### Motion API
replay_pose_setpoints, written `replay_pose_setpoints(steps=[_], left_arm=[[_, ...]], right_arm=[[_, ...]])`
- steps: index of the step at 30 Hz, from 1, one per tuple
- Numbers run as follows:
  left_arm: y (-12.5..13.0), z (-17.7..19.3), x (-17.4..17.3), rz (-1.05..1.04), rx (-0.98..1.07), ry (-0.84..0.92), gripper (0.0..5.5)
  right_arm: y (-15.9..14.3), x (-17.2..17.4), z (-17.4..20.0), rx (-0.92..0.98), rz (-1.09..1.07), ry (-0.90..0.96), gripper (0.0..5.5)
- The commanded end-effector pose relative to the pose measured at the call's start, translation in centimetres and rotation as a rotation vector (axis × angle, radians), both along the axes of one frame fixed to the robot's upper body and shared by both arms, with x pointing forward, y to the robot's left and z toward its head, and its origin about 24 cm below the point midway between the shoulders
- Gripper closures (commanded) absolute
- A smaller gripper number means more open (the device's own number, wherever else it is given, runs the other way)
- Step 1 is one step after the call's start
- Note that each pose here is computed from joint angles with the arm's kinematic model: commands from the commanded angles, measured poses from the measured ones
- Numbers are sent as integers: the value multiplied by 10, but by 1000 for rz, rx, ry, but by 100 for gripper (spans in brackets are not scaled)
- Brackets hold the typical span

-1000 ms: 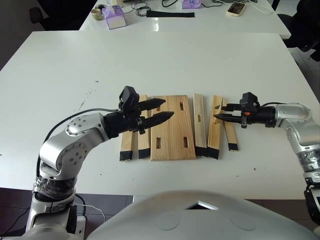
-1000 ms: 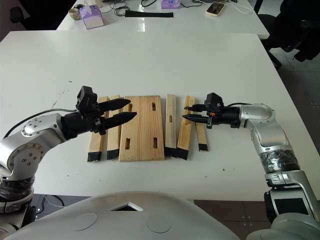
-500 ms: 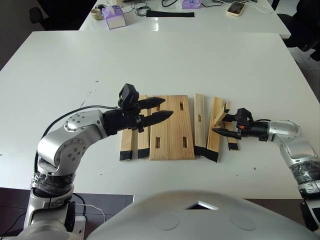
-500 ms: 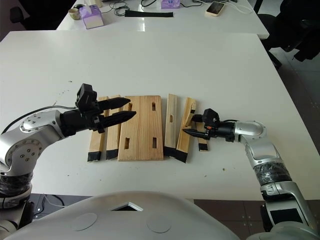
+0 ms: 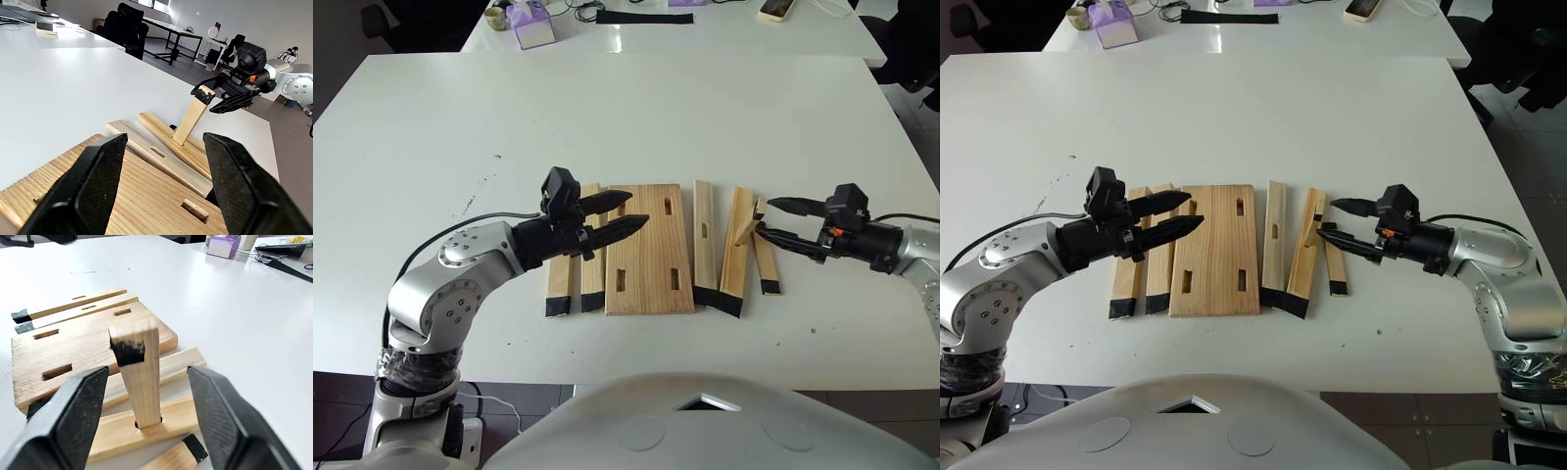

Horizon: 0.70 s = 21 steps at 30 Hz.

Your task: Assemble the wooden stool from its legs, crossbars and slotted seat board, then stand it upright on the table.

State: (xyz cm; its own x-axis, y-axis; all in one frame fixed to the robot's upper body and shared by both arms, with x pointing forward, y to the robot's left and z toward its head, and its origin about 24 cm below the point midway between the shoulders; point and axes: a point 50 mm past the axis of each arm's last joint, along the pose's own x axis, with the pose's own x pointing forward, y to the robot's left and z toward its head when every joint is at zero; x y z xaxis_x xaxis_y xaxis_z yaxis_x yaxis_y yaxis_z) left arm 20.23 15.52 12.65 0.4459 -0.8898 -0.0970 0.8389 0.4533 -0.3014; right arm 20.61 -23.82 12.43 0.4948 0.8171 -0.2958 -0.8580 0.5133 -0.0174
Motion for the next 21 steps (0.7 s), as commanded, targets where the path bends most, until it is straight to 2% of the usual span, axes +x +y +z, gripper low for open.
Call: replay_pose_setpoints(steps=[1,5,9,14,21], left_arm=[[2,3,2,15,10,-27,263],[1,4,4,10,9,-34,263],[-1,4,7,4,8,-37,263],[-4,2,9,-8,5,-38,263],[-5,-2,8,-10,7,-25,263]], right_arm=[[14,1,34,82,20,-94,255],[31,2,55,200,38,-152,255],[48,13,51,247,36,-156,313],[62,36,39,220,-25,-170,316],[77,49,69,347,10,-242,316]])
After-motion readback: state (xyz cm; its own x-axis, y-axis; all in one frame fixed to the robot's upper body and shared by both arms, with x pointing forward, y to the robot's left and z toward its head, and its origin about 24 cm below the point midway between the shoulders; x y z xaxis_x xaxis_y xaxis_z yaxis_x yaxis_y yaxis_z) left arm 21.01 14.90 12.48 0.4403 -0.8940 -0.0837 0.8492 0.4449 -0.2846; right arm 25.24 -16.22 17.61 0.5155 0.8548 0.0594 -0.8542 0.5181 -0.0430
